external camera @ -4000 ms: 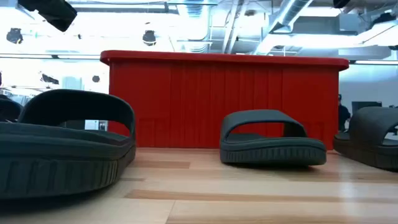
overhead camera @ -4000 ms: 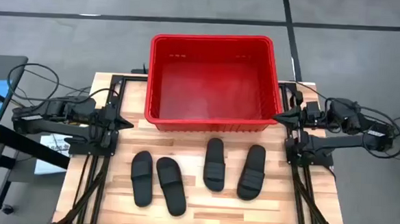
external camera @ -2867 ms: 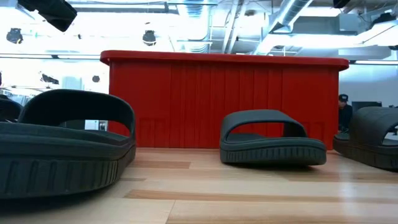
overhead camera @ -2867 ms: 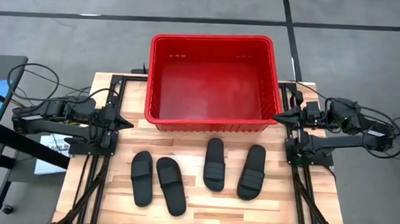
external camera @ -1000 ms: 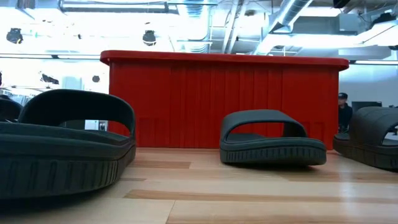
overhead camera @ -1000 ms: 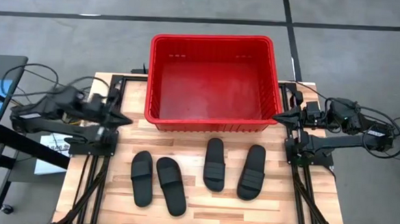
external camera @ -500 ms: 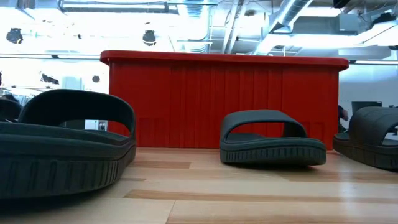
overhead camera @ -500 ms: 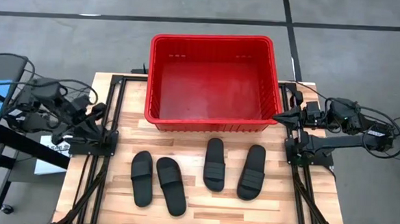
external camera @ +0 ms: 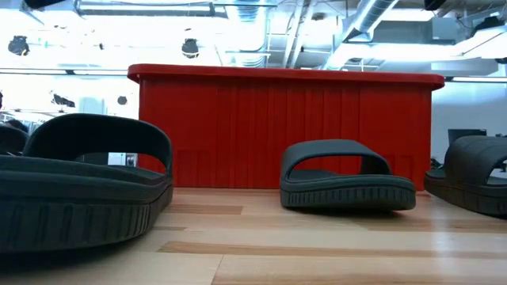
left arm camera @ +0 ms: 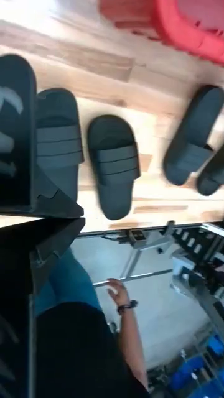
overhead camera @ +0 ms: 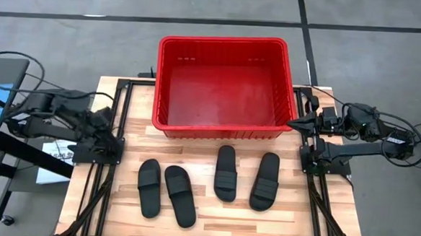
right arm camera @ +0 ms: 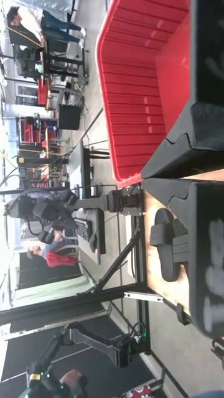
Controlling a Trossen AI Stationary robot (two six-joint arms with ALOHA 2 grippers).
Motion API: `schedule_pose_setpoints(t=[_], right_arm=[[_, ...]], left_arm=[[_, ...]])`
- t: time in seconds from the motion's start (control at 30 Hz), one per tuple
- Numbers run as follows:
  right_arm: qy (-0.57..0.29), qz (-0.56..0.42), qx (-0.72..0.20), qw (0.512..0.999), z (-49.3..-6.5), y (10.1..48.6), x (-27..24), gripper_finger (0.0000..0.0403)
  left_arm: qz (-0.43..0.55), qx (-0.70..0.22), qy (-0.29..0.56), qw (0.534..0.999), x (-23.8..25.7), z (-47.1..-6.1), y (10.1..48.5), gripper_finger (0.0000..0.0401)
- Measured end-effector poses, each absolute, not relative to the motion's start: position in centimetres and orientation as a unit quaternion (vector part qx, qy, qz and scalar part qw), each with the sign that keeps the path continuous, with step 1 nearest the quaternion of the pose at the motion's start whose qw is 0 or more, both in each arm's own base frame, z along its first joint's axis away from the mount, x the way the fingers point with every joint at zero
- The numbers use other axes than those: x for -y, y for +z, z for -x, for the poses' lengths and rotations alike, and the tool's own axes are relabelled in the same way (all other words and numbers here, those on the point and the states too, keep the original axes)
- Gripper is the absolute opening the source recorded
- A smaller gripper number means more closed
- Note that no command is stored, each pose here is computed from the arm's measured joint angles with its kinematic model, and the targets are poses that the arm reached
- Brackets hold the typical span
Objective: Pick and place slides into bin
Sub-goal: Put the black slides into the red bin
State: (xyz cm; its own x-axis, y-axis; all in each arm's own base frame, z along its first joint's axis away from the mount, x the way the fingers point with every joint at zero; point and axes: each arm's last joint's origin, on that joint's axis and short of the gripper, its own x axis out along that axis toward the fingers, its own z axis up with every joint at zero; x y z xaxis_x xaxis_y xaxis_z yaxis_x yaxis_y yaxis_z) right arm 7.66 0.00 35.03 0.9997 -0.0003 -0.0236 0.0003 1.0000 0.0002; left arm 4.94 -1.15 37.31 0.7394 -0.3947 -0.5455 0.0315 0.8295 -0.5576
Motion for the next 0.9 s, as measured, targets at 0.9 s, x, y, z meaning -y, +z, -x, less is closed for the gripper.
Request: schedule_pose_setpoints(t=[0.9], right_arm=[[0.0,0.0,-0.012,1.0,-7.7,35.0,0.0,0.0]], left_arm=[[0.076,-0.523,0.005,0.849,7.9,-12.9,36.7,0.0]])
